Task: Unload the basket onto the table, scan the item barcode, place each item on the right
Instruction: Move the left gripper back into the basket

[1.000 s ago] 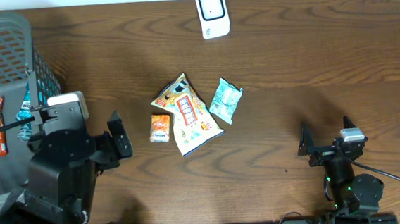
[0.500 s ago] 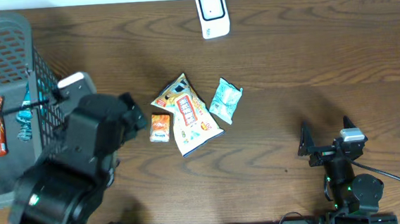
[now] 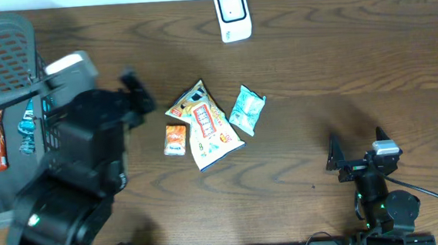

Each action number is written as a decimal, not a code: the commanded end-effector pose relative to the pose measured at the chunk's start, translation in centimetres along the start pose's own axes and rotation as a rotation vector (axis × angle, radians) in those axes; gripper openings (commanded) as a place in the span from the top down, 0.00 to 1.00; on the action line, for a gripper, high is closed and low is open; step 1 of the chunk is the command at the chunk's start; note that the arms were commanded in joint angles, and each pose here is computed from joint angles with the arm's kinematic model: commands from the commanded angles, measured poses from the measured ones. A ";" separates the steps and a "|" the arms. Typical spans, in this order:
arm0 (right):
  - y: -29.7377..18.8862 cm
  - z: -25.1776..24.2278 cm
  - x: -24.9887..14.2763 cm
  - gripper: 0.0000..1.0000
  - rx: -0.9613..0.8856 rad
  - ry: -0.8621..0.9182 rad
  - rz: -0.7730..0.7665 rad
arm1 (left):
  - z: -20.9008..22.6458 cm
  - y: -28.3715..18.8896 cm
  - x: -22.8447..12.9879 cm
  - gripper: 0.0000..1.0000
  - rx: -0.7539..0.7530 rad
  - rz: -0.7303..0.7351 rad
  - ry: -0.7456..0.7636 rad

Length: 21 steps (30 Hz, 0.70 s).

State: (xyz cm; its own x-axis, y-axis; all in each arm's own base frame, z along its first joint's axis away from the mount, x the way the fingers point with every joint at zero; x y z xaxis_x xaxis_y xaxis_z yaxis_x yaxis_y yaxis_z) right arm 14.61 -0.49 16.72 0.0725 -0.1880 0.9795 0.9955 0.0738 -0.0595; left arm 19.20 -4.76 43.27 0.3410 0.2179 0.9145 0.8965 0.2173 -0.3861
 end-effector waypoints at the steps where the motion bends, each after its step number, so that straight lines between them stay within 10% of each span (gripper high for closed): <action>1: 0.0 0.1 -0.1 0.01 0.004 0.009 -0.002 | 3.7 -1.5 1.9 0.02 0.268 -0.144 -0.046; 8: 0.0 0.1 -0.1 0.01 0.004 0.009 -0.002 | 9.9 -0.7 1.4 0.02 0.589 -0.139 -0.382; 21: 0.0 0.1 -0.1 0.01 0.004 0.009 -0.002 | 19.9 4.6 0.2 0.02 0.636 0.031 -1.071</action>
State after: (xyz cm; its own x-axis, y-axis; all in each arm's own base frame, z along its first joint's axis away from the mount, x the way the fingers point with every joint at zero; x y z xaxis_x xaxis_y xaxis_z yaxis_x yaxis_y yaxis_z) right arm 14.61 -0.49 16.72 0.0721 -0.1880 0.9795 0.9955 0.0738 -0.0591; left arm 16.03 13.59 40.63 -0.2774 0.7127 0.6443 0.4170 0.6935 -0.5875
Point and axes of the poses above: each gripper's point midway between its finger pads, its own y axis out along the fingers, its own z axis along the line the jaws close on, x = y × z, the point moved 10 cm from there along -y, back along the fingers, and after that the axes turned 8 degrees about y, right-handed, at the moved point
